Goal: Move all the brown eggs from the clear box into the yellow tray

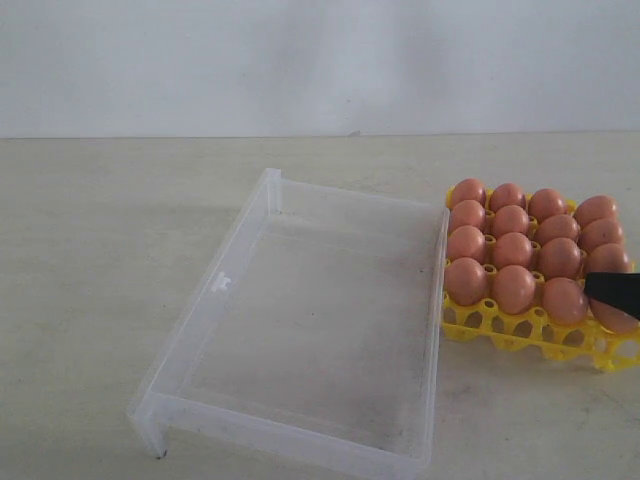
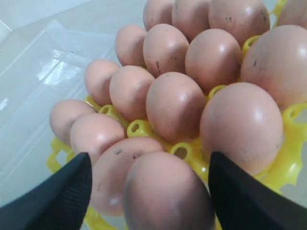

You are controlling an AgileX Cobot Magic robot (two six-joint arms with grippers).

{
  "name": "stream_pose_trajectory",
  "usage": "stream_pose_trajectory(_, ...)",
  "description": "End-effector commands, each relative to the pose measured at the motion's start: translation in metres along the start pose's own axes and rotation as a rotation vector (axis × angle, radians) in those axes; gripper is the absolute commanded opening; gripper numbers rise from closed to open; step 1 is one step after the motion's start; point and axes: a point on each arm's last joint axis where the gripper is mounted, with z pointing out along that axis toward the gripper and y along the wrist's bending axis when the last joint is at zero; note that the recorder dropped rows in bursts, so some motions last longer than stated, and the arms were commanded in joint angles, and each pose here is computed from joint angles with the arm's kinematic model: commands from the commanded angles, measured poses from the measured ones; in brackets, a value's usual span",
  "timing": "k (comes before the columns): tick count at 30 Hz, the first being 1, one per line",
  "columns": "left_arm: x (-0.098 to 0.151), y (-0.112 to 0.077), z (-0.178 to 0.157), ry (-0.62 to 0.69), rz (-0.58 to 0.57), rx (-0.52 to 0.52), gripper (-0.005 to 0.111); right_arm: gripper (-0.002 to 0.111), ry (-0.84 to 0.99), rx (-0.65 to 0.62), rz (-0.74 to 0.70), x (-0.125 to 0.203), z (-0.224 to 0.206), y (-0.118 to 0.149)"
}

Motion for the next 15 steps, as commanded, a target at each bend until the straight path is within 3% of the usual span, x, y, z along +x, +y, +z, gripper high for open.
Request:
stream_pose_trajectory(1, 0.0, 0.0, 0.0, -0.007, 0.0, 0.004, 0.004, 0.063, -0.055, 0.006, 0.013, -0.004, 0.0, -0.001)
stream_pose_trajectory(6, 0.0, 0.0, 0.0, -0.007, 0.0, 0.004, 0.004, 0.063, -0.195, 0.074, 0.044, -0.017, -0.002, -0.007)
stream_pose_trajectory(13, 0.0, 0.0, 0.0, -0.007, 0.0, 0.004, 0.004, 0.06, -0.227, 0.082, 0.065, -0.027, -0.007, -0.002)
stream_pose_trajectory(15, 0.0, 0.0, 0.0, -0.007, 0.0, 0.004, 0.004, 0.027, -0.306, 0.087, 0.224, -0.044, -0.015, 0.005)
